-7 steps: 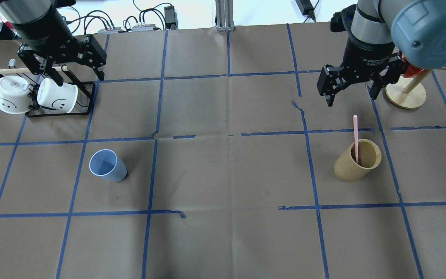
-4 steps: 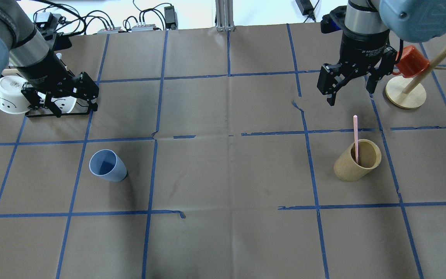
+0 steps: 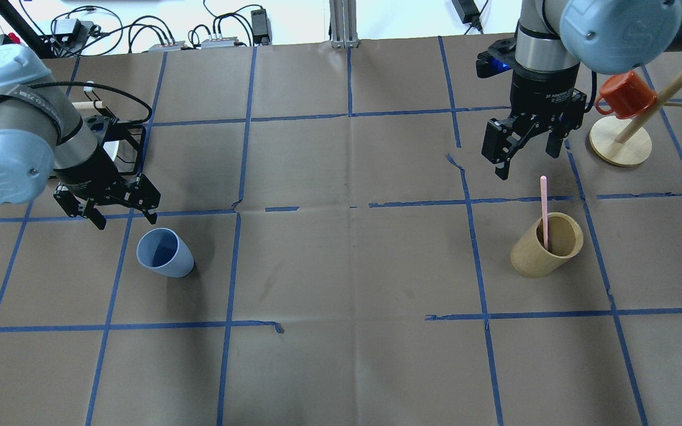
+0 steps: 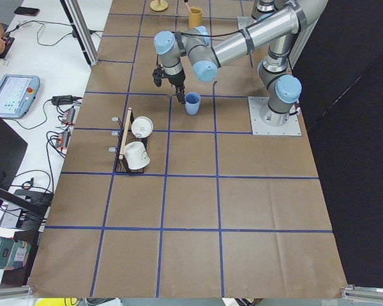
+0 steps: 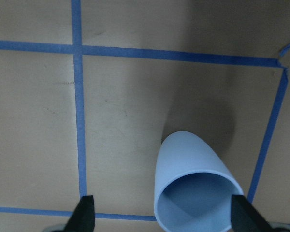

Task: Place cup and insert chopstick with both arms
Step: 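Grasp the light blue cup with left gripper while right grasps pink chopstick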

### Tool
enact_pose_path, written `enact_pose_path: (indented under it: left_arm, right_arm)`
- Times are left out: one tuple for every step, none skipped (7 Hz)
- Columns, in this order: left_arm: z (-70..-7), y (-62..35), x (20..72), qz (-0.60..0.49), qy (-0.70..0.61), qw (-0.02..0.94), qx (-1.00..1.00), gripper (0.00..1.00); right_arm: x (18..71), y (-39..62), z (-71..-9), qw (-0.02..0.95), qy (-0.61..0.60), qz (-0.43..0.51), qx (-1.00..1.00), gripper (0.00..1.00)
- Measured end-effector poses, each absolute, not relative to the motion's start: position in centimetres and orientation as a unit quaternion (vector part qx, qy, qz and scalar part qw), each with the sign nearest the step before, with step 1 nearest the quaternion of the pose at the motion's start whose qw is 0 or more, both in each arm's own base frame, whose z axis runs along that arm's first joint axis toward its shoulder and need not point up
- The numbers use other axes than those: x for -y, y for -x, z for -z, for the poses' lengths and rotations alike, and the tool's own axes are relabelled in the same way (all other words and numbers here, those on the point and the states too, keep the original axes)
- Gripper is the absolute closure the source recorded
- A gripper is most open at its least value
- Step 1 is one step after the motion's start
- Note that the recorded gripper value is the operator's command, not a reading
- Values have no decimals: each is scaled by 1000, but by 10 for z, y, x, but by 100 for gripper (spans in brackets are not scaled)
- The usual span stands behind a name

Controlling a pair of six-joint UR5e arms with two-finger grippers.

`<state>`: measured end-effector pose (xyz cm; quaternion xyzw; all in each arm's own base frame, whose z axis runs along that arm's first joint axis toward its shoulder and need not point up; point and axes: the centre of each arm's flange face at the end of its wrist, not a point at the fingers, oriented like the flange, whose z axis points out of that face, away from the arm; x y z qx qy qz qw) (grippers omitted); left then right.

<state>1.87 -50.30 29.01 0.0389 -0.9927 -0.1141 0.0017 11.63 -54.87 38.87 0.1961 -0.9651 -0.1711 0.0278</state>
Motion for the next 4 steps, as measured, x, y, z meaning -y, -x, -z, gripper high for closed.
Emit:
enact_pose_path:
  left_arm:
    - [-279, -21, 497, 119, -40, 2, 992, 0]
    - [-268, -23, 492, 128, -42, 5, 991, 0]
    - [-256, -23, 486, 140, -44, 8, 989, 5]
    - [-246, -22, 482, 148, -44, 11, 988, 19]
  right_arm:
    - [549, -114, -385, 31, -197, 174, 964, 0]
    - [550, -111, -382, 41, -198, 177, 963, 0]
    - [549, -107, -374, 56, -202, 188, 960, 0]
    - [548, -105, -362, 66, -204, 200, 956, 0]
